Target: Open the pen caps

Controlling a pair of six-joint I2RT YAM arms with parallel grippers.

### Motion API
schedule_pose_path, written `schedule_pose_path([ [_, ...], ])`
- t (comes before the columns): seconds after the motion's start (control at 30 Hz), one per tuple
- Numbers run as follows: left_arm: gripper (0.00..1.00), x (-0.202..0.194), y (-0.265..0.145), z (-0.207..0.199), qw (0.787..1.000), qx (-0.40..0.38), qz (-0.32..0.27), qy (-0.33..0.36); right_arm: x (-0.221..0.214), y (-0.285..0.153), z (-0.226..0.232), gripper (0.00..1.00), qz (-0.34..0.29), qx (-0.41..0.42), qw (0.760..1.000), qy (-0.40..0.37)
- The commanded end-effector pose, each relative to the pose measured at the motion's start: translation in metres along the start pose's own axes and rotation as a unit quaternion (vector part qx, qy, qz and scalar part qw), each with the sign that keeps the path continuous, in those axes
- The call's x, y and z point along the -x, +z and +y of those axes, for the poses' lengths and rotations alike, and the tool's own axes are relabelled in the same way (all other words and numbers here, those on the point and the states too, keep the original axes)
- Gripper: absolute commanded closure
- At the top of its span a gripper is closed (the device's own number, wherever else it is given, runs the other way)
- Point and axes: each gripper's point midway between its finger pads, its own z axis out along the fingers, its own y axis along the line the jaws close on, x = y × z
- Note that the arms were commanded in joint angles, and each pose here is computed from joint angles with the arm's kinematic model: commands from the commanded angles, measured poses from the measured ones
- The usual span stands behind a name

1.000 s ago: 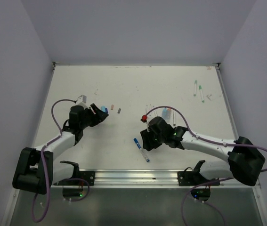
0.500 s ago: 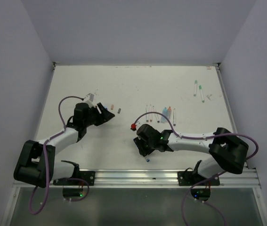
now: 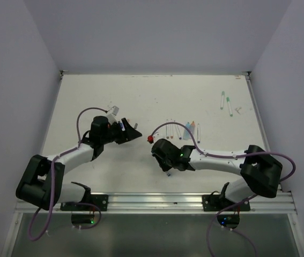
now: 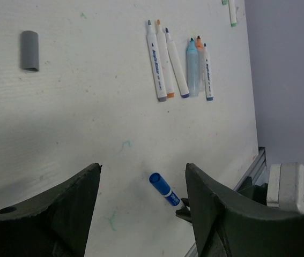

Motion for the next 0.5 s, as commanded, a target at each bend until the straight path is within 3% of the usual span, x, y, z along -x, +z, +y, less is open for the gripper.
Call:
schedule_pose_path([
  [0.0, 0.31, 0.001, 0.006, -0.029, 0.999, -0.043, 0.012, -0.005, 0.041, -0.016, 0.002, 1.00, -0.058, -0.007, 0.998, 0.009],
  [0.23, 0.32, -0.017, 0.018, -0.025, 0.998, -0.030, 0.039, -0.039, 0.062, -0.025, 0.011, 1.00, -0.087, 0.011, 0.996, 0.011],
  [0.47, 0.38, -0.039, 0.034, -0.040, 0.994, -0.058, 0.069, -0.057, 0.074, -0.031, 0.012, 1.00, -0.107, 0.013, 0.994, 0.010],
])
